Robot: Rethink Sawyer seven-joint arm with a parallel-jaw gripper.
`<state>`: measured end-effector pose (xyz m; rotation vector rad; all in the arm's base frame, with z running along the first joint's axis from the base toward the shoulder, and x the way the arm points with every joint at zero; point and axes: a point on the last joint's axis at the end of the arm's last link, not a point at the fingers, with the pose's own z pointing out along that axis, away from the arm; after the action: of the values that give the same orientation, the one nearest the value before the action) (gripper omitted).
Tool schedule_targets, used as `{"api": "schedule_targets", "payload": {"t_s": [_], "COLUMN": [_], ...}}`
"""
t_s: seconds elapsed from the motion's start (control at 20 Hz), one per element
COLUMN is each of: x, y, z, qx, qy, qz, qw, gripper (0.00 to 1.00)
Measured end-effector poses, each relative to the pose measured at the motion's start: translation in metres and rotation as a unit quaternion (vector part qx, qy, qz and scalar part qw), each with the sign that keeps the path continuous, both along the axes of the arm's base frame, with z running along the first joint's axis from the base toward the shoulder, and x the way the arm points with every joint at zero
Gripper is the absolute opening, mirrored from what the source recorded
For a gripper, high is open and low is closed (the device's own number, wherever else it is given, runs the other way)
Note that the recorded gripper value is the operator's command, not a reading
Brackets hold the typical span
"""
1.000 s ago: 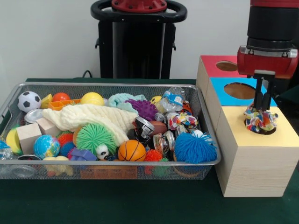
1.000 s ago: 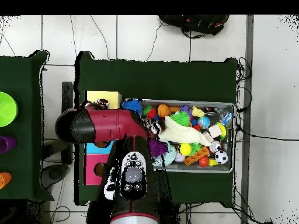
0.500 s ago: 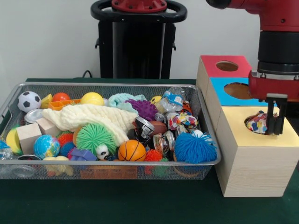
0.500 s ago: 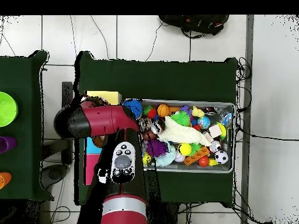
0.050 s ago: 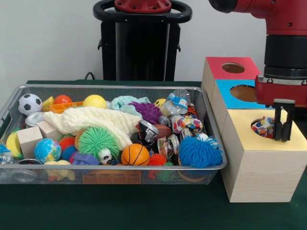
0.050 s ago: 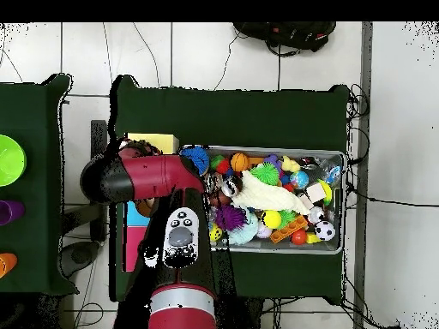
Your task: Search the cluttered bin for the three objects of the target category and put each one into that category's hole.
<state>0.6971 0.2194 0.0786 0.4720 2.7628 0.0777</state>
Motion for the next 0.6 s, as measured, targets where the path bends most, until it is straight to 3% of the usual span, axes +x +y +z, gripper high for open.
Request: {"api": "schedule_targets", "payload": {"t_s": [0.6], "x": [0.005], "y": [-0.017], "z": [0.004], "qx": [0.005], "qy": [0.000], "qz": [-0.014], "qw": [0.9999], "gripper": [0.00]}}
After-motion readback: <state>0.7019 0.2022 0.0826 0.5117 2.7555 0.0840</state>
